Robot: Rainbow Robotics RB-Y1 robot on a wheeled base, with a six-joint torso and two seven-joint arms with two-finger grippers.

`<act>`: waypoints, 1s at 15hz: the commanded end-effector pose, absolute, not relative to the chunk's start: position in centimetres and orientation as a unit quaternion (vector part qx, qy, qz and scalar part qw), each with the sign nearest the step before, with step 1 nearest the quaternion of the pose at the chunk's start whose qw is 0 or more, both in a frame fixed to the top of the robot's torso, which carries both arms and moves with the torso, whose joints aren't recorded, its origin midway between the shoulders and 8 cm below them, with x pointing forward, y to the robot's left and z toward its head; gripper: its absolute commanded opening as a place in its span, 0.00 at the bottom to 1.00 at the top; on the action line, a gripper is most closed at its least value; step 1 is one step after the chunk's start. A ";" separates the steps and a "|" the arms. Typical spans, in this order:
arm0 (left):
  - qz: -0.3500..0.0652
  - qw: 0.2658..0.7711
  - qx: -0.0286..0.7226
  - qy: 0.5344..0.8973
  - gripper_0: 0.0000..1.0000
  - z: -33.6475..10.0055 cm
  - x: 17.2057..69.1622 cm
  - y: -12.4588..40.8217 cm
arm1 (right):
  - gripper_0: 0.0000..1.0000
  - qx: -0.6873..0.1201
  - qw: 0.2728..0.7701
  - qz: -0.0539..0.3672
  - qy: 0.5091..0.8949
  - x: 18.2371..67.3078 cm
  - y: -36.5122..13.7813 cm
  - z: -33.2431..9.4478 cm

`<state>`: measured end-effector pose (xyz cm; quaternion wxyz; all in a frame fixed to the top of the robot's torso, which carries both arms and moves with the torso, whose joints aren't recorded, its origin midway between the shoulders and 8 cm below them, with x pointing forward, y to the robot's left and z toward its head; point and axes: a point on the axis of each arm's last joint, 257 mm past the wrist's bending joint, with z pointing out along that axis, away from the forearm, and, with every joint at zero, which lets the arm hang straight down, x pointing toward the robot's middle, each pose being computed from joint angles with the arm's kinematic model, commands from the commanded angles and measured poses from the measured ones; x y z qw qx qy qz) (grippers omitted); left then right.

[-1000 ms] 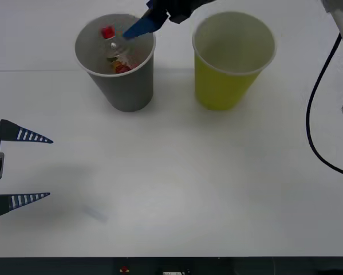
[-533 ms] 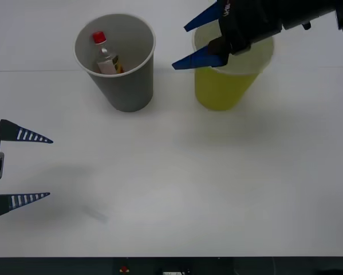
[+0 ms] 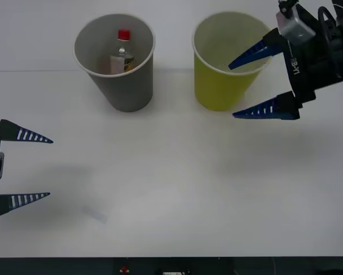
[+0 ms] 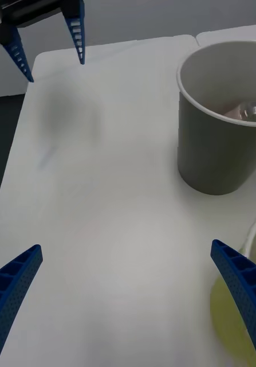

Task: Put the can into the green bin and the plastic bottle into the gray bin

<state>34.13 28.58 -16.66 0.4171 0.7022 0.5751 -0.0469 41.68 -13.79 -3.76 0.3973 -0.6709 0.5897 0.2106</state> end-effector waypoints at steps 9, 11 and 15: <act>-0.047 0.417 0.702 0.575 1.00 -16.7 34.1 28.6 | 1.00 -0.684 0.398 0.177 0.585 34.9 -21.1 -8.8; -0.047 0.417 0.702 0.575 1.00 -16.7 34.1 28.6 | 1.00 -0.677 0.401 0.170 0.594 34.2 -22.4 -9.3; -0.047 0.417 0.702 0.575 1.00 -16.7 34.1 28.6 | 1.00 -0.673 0.401 0.164 0.600 33.7 -23.8 -10.3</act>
